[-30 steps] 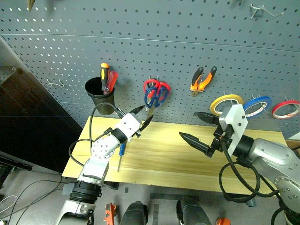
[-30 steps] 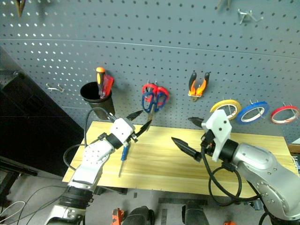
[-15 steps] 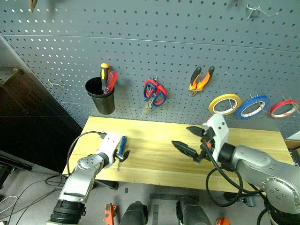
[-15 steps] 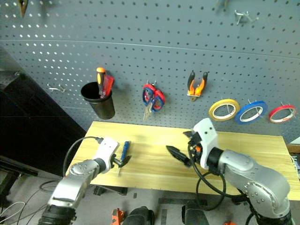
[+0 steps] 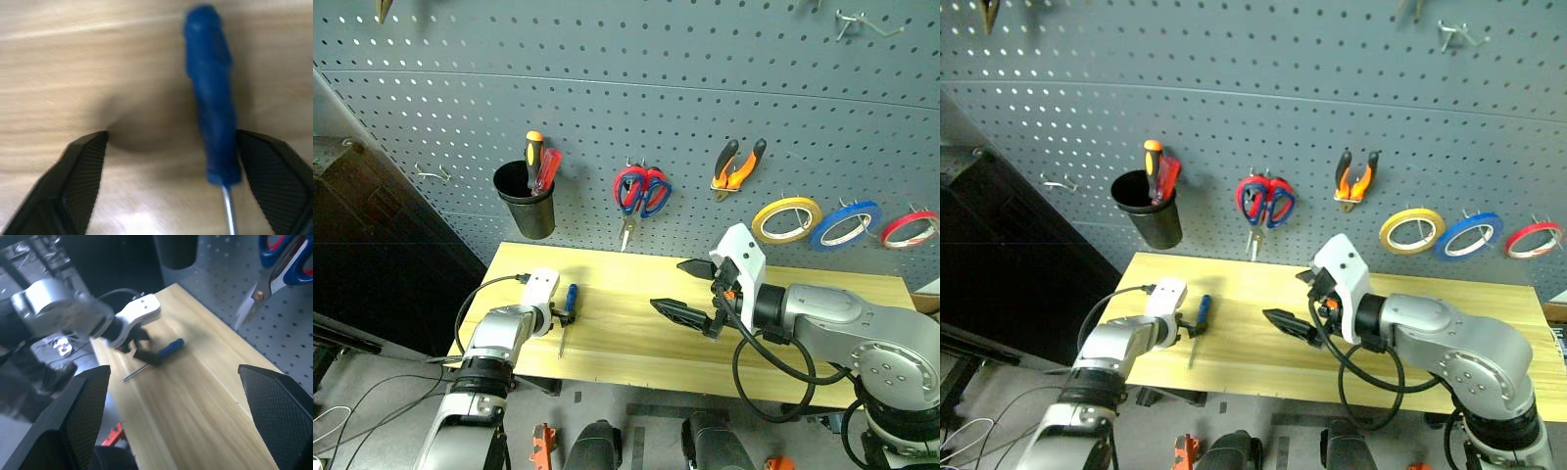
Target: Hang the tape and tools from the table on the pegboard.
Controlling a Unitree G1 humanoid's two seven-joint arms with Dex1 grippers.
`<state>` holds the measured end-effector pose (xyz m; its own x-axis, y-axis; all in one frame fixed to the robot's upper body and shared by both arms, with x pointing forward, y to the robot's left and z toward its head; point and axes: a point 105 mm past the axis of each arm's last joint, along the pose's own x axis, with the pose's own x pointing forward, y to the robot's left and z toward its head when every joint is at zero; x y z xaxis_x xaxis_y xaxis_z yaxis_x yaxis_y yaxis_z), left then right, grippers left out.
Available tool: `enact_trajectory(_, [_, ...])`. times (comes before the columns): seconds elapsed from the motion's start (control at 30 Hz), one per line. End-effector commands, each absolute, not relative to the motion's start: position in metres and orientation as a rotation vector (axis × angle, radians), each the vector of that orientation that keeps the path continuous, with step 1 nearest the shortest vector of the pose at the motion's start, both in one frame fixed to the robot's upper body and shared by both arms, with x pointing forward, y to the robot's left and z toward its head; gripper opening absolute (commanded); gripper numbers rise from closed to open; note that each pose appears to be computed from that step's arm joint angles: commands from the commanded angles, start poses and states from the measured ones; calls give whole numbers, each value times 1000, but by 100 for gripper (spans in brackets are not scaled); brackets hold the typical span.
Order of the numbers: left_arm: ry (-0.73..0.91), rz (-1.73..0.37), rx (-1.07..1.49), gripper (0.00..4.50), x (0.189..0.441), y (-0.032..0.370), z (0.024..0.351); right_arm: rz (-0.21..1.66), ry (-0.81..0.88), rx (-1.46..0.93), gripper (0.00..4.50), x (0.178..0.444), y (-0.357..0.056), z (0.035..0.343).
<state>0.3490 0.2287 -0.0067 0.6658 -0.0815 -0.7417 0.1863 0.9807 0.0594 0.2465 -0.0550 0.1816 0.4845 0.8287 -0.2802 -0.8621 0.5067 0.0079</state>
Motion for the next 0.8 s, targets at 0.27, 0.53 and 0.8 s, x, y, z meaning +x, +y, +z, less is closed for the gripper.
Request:
enact_trajectory(0.27, [829,-148,113,97,334,232,-17,1093,251,-181,450,238,-52,184])
enact_trajectory(0.53, [604,-184,297,44,326,245,13,1054,100,-232,450,246,-54,201])
enact_trajectory(0.8, [-8,-366,450,44,307,217,116,1108,-85,-253,450,240,-59,221])
